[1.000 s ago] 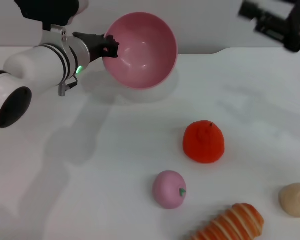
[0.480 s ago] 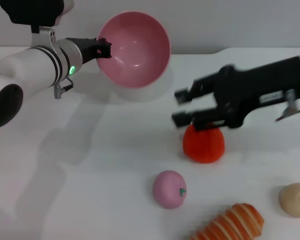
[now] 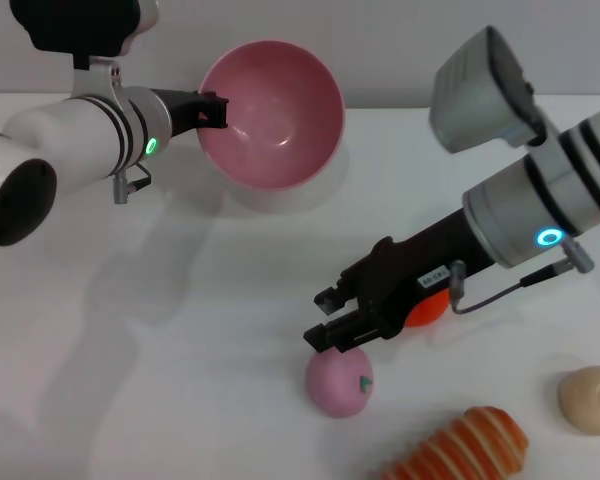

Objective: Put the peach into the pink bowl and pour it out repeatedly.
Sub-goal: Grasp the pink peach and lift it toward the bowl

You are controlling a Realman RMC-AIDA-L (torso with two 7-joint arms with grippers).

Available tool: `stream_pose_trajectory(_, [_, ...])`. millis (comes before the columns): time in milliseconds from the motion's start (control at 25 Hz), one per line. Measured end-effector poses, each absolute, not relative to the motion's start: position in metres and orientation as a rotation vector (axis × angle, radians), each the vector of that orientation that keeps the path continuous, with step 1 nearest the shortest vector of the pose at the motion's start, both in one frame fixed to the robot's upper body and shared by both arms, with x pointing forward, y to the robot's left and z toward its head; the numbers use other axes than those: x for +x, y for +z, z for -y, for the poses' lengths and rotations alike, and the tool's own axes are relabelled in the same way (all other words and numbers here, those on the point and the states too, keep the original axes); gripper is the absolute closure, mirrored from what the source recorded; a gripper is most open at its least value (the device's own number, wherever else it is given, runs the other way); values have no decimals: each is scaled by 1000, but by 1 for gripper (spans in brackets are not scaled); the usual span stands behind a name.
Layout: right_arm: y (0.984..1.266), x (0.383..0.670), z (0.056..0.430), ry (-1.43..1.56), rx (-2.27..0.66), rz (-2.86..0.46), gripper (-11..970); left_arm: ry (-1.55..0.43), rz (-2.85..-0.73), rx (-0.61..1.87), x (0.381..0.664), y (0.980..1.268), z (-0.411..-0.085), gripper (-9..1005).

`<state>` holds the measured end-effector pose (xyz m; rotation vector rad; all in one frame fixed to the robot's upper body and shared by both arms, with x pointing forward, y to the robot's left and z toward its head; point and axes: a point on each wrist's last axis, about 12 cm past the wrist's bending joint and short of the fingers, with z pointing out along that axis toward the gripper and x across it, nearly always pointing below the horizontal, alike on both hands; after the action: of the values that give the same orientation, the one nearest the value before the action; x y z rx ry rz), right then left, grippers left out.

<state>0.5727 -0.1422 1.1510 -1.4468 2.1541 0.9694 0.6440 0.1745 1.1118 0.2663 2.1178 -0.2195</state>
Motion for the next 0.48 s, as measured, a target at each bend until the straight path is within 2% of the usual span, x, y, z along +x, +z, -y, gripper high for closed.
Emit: stream_pose_trajectory(480, [1132, 574, 144, 917, -1445, -2239, 566, -310, -2209, 269, 658, 1127, -174, 942])
